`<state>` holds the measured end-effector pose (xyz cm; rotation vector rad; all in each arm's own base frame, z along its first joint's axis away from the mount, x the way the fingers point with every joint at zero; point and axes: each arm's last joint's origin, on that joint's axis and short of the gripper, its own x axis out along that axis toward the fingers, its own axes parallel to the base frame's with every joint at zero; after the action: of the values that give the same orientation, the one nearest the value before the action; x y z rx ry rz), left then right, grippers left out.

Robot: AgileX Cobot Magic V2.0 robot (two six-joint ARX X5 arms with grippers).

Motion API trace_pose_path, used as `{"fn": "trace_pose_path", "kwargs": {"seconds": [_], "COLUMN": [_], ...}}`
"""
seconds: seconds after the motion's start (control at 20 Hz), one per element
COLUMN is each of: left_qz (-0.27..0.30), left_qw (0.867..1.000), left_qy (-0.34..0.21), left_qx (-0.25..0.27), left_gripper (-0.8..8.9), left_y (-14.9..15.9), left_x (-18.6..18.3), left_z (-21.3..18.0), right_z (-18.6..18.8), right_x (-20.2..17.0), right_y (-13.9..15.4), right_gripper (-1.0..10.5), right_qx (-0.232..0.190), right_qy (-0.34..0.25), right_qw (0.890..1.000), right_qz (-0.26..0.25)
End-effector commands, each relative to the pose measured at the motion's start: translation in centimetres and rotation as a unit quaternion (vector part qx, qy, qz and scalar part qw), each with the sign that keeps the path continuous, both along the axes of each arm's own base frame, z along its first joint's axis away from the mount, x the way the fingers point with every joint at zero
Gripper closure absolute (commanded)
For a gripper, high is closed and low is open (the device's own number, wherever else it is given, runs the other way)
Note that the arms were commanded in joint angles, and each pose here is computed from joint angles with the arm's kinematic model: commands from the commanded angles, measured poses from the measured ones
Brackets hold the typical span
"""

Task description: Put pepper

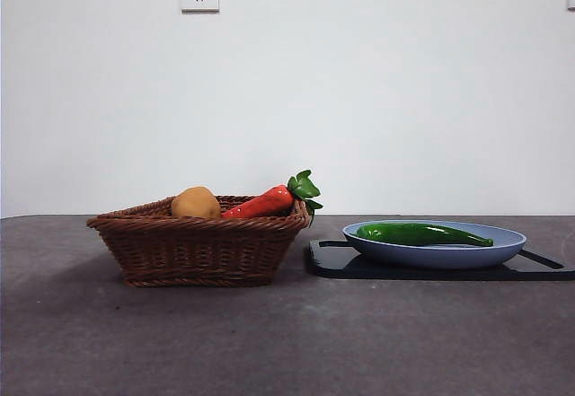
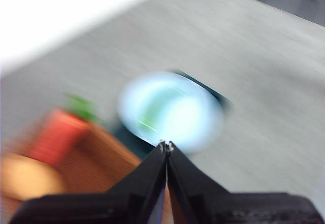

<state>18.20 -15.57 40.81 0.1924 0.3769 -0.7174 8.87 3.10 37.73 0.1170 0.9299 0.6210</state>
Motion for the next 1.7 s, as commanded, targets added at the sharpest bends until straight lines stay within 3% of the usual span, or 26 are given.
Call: {"fn": "trace_pose_path", "kwargs": {"seconds": [0.05, 0.2, 0.4, 0.65, 0.75, 1.0, 1.25, 1.7], "left_qz": [0.036, 0.116, 0.209, 0.282, 0.296, 0.321, 0.336, 0.346], "left_qw": [0.996, 0.984, 0.956, 0.911, 0.903, 0.907, 0.912, 0.922], "left_qy": [-0.077, -0.129, -0.196, -0.29, -0.299, -0.254, -0.205, -0.142], "left_qx": [-0.022, -0.044, -0.065, -0.083, -0.091, -0.102, -0.12, -0.106], "left_gripper": [8.05, 8.05, 8.05, 8.05, 8.05, 8.05, 8.05, 8.05], "left_y": [2.5, 7.1, 12.2, 14.8, 15.2, 15.5, 15.7, 15.7], "left_x": [0.2, -0.8, -3.7, -6.9, -7.9, -8.7, -8.4, -8.6], "left_z": [2.4, 4.3, 4.0, -3.4, -7.3, -15.9, -21.5, -24.7], "right_z": [0.3, 0.3, 0.3, 0.3, 0.3, 0.3, 0.3, 0.3], "right_x": [-0.1, -0.1, -0.1, -0.1, -0.1, -0.1, -0.1, -0.1], "right_y": [0.0, 0.0, 0.0, 0.0, 0.0, 0.0, 0.0, 0.0], "right_gripper": [9.4, 9.4, 9.4, 9.4, 9.4, 9.4, 9.4, 9.4], "right_qx": [0.0, 0.0, 0.0, 0.0, 0.0, 0.0, 0.0, 0.0], "right_qy": [0.001, 0.001, 0.001, 0.001, 0.001, 0.001, 0.001, 0.001], "right_qw": [1.0, 1.0, 1.0, 1.0, 1.0, 1.0, 1.0, 1.0], "right_qz": [0.0, 0.0, 0.0, 0.0, 0.0, 0.0, 0.0, 0.0]}}
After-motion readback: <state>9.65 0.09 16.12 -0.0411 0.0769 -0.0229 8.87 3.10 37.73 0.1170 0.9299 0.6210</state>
